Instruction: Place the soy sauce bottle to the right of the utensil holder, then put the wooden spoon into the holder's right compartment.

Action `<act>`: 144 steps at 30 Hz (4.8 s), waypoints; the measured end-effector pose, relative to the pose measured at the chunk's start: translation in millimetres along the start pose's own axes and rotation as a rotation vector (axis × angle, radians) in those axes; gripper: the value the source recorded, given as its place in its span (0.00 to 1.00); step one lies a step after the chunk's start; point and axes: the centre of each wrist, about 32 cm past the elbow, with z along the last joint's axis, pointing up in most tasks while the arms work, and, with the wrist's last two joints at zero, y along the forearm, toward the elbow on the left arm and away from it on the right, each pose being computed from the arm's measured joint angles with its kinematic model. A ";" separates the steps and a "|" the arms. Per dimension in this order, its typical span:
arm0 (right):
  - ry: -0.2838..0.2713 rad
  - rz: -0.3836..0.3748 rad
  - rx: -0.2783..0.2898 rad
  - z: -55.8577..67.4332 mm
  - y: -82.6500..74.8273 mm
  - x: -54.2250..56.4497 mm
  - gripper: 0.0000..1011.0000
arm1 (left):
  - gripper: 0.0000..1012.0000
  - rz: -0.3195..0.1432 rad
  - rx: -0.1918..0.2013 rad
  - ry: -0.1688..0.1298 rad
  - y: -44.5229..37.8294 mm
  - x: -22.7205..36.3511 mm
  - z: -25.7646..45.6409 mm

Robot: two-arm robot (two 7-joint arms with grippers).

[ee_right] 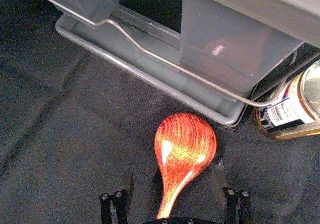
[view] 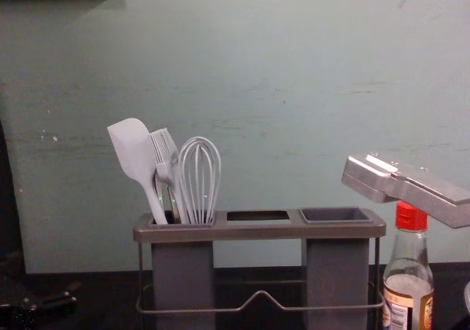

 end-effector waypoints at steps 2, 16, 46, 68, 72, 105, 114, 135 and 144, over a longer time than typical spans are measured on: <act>0.000 0.000 0.001 -0.2 -0.3 -0.1 0.99 | 0.99 0.000 0.000 0.000 0.0 0.0 0.0; -0.001 0.002 0.005 -1.1 -1.3 -0.2 0.99 | 0.99 0.000 0.000 0.000 0.0 0.0 0.0; 0.021 -0.027 0.070 -17.1 0.2 4.7 0.99 | 0.99 0.000 0.000 0.000 0.0 0.0 0.0; 0.010 -0.042 0.118 -6.4 22.8 0.8 0.99 | 0.99 0.000 0.000 0.000 0.0 0.0 0.0; 0.012 -0.045 0.124 -7.6 25.8 -0.1 0.99 | 0.99 0.000 0.000 0.000 0.0 0.0 0.0; 0.027 -0.053 0.118 -15.1 34.0 -1.3 0.98 | 0.99 0.000 0.000 0.000 0.0 0.0 0.0; 0.027 -0.061 0.110 -15.7 34.8 -2.1 0.83 | 0.99 0.000 0.000 0.000 0.0 0.0 0.0; -0.040 -0.014 0.109 -17.2 -2.5 -4.9 0.83 | 0.99 0.000 0.000 0.000 0.0 0.0 0.0; -0.112 0.014 0.111 -22.7 -32.0 -3.9 0.83 | 0.99 0.000 0.000 0.000 0.0 0.0 0.0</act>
